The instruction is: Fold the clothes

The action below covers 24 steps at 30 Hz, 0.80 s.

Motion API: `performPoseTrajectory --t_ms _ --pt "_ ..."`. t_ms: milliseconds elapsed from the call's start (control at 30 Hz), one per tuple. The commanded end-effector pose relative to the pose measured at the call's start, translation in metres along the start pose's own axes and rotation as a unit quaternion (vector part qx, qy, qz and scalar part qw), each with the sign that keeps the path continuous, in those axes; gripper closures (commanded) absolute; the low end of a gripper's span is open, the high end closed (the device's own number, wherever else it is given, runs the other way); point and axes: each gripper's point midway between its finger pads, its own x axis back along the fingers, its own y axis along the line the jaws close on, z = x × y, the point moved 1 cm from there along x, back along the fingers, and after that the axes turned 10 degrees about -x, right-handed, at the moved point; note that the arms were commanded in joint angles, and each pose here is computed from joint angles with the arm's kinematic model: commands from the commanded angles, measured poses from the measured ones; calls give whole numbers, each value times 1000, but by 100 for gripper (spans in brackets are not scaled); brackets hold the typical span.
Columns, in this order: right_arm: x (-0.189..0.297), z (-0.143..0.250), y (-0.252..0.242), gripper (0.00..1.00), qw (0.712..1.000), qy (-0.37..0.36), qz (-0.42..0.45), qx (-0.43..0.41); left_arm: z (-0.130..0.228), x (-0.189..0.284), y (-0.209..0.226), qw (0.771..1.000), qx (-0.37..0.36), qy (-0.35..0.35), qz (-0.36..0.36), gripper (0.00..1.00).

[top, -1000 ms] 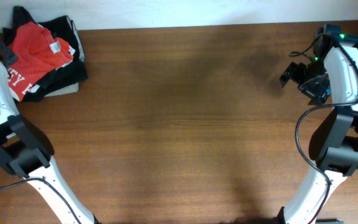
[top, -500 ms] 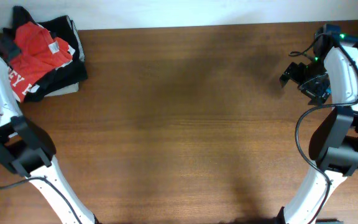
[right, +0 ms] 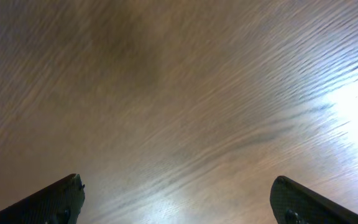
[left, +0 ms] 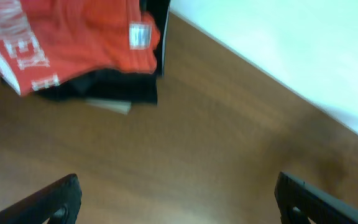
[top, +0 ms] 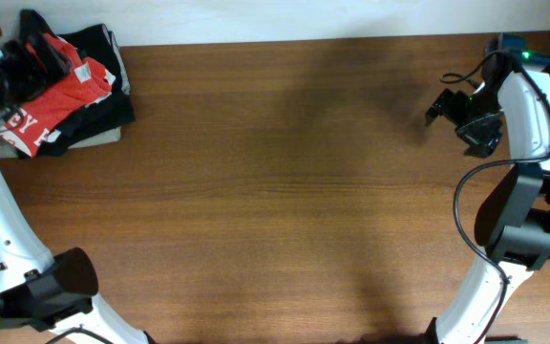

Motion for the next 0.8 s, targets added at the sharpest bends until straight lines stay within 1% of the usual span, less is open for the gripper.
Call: performPoseTrajectory --t_ms 0,100,167,233,333,400,433,567,600,633,767 --pt "11 9 13 1 999 20 -40 3 8 8 -5 1000 1 11 8 1" --pt "47 13 18 1 998 -14 -65 20 10 8 -4 1000 2 14 8 1" --pt "88 27 21 1 993 -49 -89 60 10 8 -4 1000 2 14 8 1" --pt "132 56 25 1 984 -81 -111 109 10 8 -4 1000 2 14 8 1" --pt "172 105 26 1 973 -98 -126 169 10 8 -4 1000 2 14 8 1" --pt "196 132 19 1 965 -126 -120 195 10 8 -4 1000 2 14 8 1" --pt "210 144 17 2 959 -143 -131 207 10 8 -4 1000 2 14 8 1" --pt "244 165 7 1 944 -184 -167 218 10 8 -4 1000 2 14 8 1" --pt "247 168 5 2 943 -186 -170 219 10 8 -4 1000 2 14 8 1" --pt "246 176 2 1 944 -170 -174 221 10 8 -4 1000 2 14 8 1" --pt "242 175 1 1 947 -162 -167 220 10 8 -4 1000 2 14 8 1"
